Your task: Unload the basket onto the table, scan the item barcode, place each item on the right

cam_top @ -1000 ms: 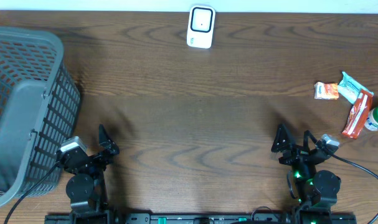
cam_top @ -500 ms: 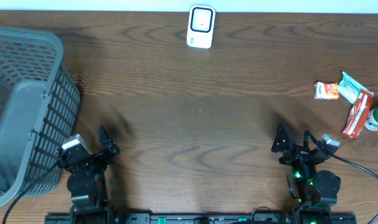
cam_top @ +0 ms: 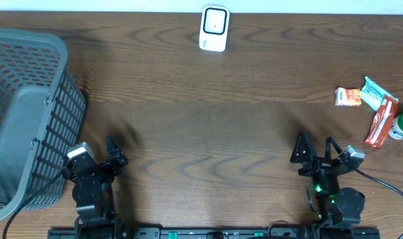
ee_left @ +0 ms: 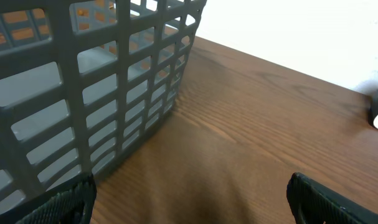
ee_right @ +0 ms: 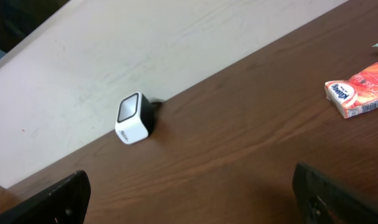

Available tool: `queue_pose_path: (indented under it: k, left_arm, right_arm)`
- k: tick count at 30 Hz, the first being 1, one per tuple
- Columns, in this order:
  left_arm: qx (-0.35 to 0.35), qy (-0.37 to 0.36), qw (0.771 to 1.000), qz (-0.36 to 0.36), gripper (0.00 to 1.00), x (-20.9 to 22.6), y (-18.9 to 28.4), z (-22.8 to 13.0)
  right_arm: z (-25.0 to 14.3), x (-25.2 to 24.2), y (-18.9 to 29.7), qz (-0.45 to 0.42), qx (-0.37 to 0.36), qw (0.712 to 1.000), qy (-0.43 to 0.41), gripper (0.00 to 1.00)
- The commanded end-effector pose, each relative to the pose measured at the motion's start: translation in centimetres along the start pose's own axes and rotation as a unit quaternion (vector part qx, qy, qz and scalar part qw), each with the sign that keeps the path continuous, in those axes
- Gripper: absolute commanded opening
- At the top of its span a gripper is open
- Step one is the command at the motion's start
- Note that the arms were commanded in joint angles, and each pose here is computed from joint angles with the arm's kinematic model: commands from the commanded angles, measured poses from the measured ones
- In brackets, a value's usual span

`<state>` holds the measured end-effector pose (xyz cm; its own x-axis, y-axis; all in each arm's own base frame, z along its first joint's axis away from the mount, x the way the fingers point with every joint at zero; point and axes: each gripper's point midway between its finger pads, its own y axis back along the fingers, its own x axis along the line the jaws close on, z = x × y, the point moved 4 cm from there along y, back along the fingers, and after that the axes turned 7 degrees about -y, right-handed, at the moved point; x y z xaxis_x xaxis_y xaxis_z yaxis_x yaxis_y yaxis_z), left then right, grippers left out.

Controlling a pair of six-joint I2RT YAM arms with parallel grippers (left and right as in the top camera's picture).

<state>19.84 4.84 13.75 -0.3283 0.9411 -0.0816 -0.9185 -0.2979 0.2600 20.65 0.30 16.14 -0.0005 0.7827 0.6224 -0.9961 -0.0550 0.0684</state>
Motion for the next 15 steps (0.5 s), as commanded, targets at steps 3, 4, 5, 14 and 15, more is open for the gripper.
queue_pose_path:
  k: [3, 4, 5, 14, 15]
  left_arm:
    - [0.017, 0.003, 1.000, 0.010, 0.98, 0.37, -0.29, -1.36]
    - [0.017, 0.003, 1.000, 0.010, 0.98, 0.37, -0.29, -1.36]
    - [0.017, 0.003, 1.000, 0.010, 0.98, 0.37, -0.29, -1.36]
    - [0.017, 0.003, 1.000, 0.010, 0.98, 0.37, -0.29, -1.36]
    - [0.017, 0.003, 1.000, 0.010, 0.98, 0.37, -0.29, -1.36]
  right_arm:
    - [0.01, 0.03, 0.04, 0.000, -0.002, 1.000, 0.005, 0.99]
    - [0.01, 0.03, 0.04, 0.000, -0.002, 1.000, 0.005, 0.99]
    - [0.01, 0.03, 0.04, 0.000, -0.002, 1.000, 0.005, 0.99]
    - [-0.46, 0.64, 0.03, 0.015, 0.009, 1.000, 0.006, 0.99]
    - [-0.45, 0.63, 0.03, 0.015, 0.009, 1.000, 0.006, 0.99]
